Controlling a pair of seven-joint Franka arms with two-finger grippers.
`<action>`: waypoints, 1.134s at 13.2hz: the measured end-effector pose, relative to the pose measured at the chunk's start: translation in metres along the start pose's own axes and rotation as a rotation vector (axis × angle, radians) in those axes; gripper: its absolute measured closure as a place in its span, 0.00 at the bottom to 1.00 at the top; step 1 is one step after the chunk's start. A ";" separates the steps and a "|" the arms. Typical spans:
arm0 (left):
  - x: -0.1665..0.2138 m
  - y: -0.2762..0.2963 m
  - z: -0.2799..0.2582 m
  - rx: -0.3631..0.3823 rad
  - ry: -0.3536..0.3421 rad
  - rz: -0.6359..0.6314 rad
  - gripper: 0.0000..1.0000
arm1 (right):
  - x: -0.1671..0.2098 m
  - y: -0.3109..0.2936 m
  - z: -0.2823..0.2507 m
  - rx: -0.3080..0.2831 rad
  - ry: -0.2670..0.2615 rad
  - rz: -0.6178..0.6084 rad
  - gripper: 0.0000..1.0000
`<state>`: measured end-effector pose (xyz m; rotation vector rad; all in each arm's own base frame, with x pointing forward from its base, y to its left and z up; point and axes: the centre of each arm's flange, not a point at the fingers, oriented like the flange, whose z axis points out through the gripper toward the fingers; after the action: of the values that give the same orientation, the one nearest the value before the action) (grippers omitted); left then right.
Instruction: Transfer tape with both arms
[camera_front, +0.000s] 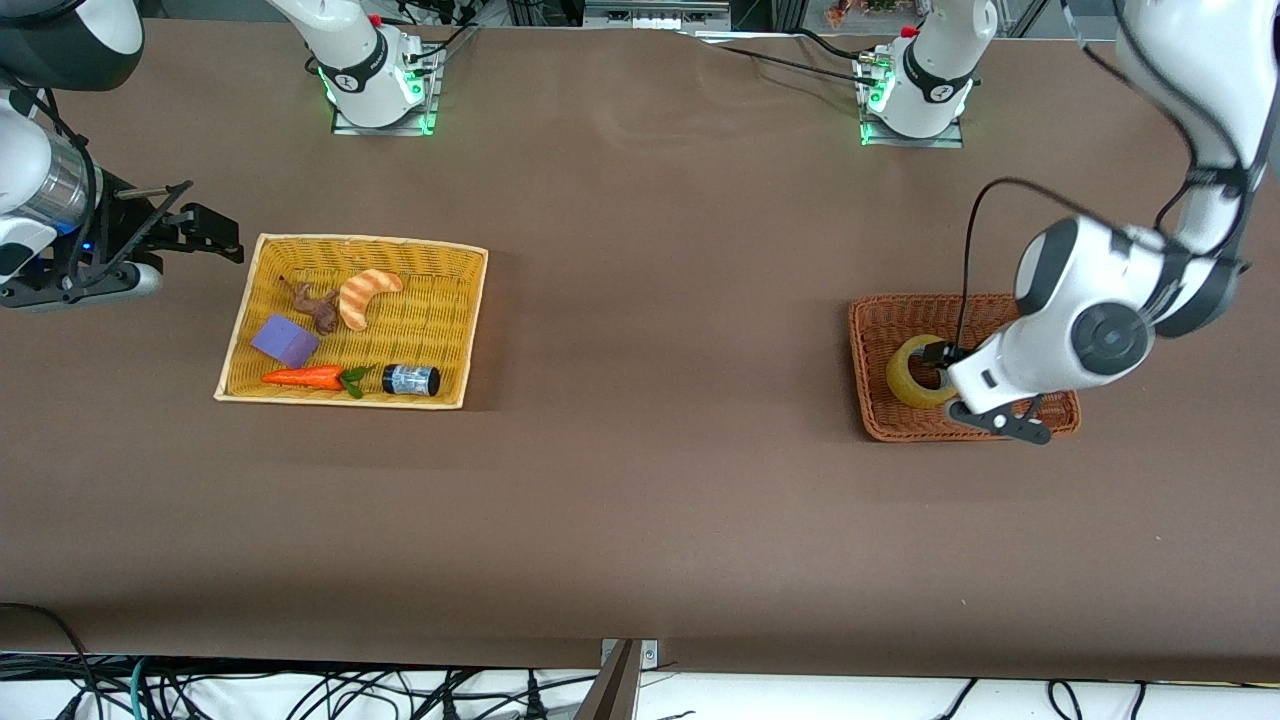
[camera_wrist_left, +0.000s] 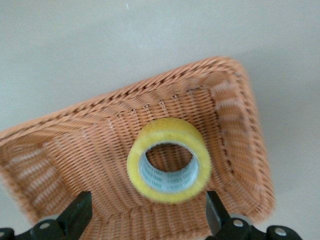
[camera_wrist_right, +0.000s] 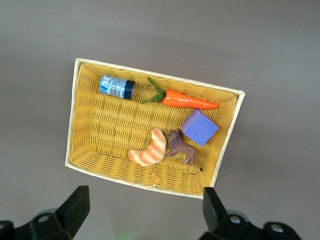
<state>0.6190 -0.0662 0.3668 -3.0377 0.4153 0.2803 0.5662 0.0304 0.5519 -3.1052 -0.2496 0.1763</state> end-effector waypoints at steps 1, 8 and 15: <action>-0.011 0.000 -0.041 0.015 0.023 -0.015 0.00 | 0.000 0.000 0.000 0.000 0.001 0.000 0.00; -0.080 -0.024 -0.212 -0.035 0.207 -0.168 0.00 | 0.000 0.000 -0.001 -0.001 0.002 0.000 0.00; -0.101 -0.033 -0.204 -0.076 0.139 -0.204 0.00 | 0.000 0.000 -0.001 -0.002 0.002 0.000 0.00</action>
<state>0.5668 -0.0258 0.5870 -3.1521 0.1012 0.0747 0.5662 0.0301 0.5530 -3.1075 -0.2497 0.1729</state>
